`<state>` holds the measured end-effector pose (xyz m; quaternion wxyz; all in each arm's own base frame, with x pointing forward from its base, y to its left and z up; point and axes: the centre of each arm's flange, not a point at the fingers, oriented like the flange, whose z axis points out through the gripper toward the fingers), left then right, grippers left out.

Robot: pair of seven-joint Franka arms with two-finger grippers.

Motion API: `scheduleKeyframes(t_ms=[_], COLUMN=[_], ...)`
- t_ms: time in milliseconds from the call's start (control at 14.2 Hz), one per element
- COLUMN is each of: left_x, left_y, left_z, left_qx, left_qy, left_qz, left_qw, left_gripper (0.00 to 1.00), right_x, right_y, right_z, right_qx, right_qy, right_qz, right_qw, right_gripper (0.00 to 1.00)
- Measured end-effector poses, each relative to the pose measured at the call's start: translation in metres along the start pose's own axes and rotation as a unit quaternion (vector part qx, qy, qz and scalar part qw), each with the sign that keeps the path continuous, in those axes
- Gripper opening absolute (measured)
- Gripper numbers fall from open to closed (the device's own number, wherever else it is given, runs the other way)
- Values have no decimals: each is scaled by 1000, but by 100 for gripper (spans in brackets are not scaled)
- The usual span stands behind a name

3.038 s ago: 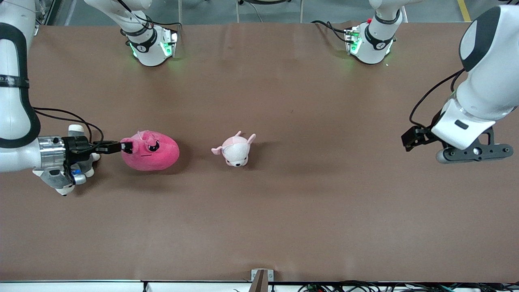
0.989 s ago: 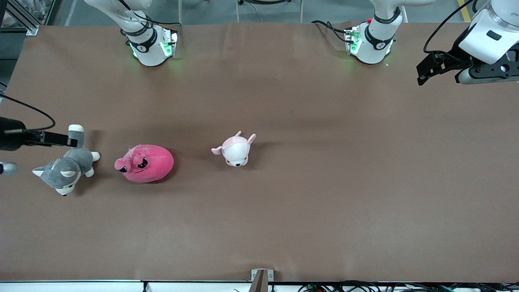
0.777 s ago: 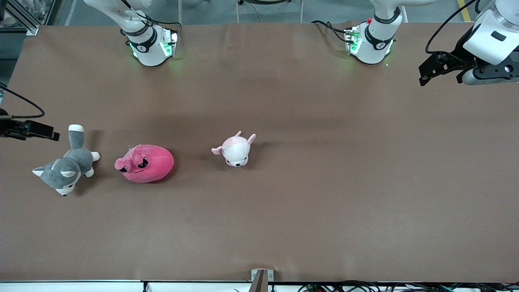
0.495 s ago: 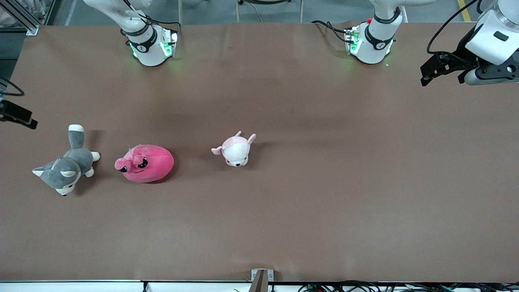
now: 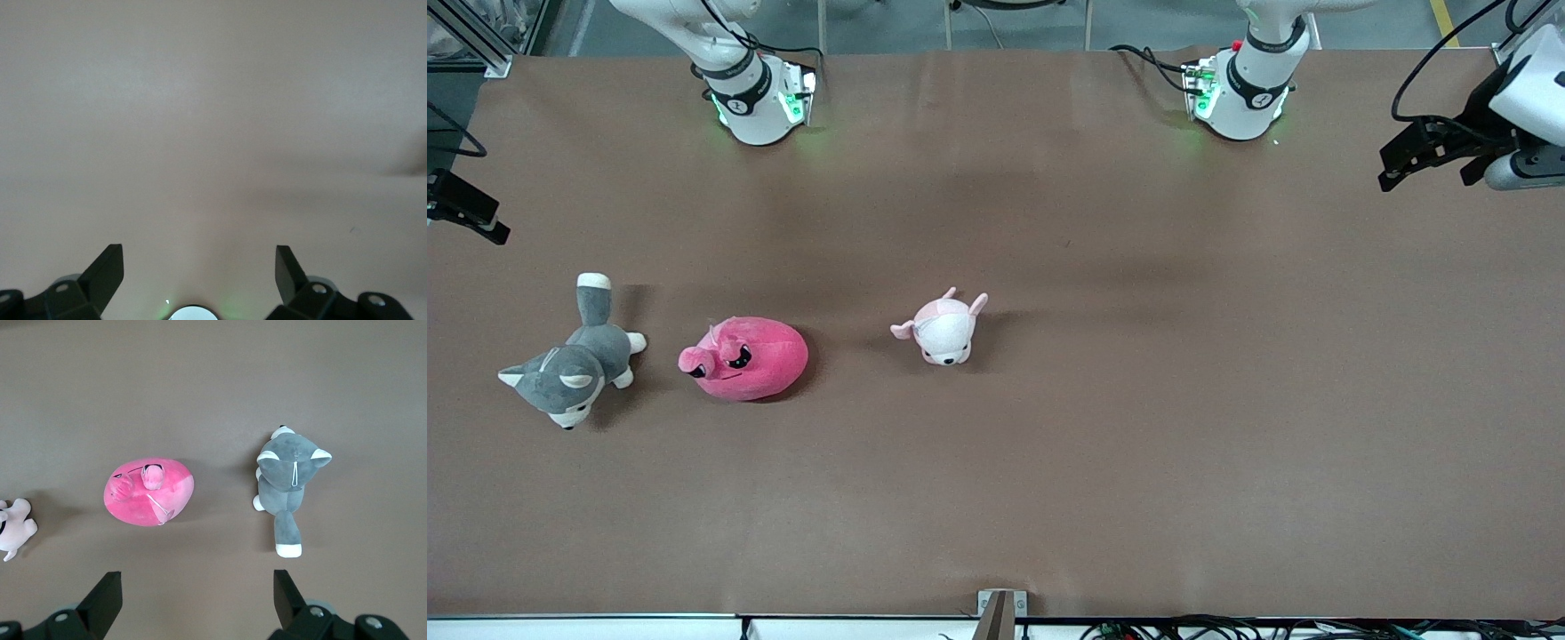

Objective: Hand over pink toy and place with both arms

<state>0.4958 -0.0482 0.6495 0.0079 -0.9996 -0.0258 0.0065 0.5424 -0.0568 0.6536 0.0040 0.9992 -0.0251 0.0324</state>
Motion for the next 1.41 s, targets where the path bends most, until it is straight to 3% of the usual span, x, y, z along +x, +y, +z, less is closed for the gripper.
scheduleKeyframes(t_ms=[565, 1413], left_x=[0, 0], left_y=[2, 6], left_z=[0, 0], left_qx=[0, 0], left_qy=[0, 1], left_qz=[2, -6], left_qw=[1000, 1000], left_gripper=[100, 100], right_x=[-9, -19], right_y=[2, 2], right_z=[12, 24], right_qx=[0, 1], right_qy=[6, -13], right_qz=[2, 2], right_qw=[1000, 1000], right_gripper=[100, 100])
